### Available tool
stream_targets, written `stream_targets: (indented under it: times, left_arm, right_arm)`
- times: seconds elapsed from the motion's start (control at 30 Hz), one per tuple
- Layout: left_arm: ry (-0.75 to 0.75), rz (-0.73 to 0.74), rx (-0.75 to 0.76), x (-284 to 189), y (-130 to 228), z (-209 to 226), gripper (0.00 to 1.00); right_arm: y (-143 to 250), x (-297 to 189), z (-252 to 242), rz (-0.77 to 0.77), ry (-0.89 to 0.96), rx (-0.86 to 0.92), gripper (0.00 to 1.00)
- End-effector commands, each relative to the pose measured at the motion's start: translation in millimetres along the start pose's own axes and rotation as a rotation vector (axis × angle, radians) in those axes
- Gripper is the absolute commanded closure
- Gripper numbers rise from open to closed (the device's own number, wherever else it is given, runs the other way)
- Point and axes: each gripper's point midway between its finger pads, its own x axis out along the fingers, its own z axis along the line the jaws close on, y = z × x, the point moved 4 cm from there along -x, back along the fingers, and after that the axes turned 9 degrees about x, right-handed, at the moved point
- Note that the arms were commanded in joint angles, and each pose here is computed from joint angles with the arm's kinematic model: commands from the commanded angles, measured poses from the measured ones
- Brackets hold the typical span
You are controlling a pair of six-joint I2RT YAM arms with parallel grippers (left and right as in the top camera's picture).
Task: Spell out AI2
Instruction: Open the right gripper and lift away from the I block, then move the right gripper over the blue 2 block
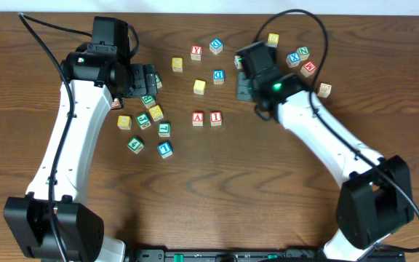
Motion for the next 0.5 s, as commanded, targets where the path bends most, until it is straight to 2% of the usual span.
stream_targets:
  times: [0.0, 0.47]
  left_arm:
    - [-0.013, -0.029, 0.0, -9, -6, 4, 0.02]
    - [-0.013, -0.029, 0.0, -9, -6, 4, 0.02]
  right_arm:
    - [-11, 4, -21, 0.024, 0.012, -0.03, 0.45]
    - [-30, 14, -114, 0.15, 0.087, -0.134, 0.37]
